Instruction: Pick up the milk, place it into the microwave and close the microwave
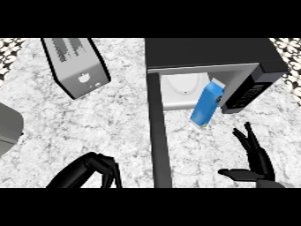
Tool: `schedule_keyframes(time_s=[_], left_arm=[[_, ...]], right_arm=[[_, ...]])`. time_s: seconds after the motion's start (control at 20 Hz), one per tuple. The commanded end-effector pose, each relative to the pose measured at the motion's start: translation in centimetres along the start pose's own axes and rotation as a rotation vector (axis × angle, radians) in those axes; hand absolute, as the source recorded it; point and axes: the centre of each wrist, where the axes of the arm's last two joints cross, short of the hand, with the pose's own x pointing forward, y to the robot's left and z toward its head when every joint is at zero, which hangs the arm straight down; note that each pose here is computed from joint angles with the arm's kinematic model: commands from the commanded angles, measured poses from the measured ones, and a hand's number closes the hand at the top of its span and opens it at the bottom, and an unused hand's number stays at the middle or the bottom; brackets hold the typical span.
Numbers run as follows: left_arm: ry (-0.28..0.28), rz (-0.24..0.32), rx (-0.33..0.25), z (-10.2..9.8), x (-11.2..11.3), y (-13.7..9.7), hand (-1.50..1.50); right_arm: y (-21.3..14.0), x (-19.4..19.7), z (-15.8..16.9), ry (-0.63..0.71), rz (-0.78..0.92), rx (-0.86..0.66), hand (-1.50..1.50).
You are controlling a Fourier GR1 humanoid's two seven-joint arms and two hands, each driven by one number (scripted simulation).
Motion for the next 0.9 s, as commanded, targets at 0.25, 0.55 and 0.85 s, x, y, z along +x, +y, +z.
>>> schedule_keyframes(time_s=[0.25,0.55,0.85], left_arm=[[0.003,-0.067,-0.084,-4.4,-2.1,-2.3,1.5],[-0.028,-0.068,-0.12,-5.9,-3.3,-5.5,1.5],[0.051,-0.054,-0.22,-7.7,-4.9,-10.0,1.5]], right_arm=[[-7.0,1.0,8.8,-0.123,-0.042,-0.039,-1.5],[-9.1,4.0,10.3,-0.202,-0.076,-0.002,-1.5],[-7.5,6.5,9.3,-0.252,-0.15,0.13,-1.5]])
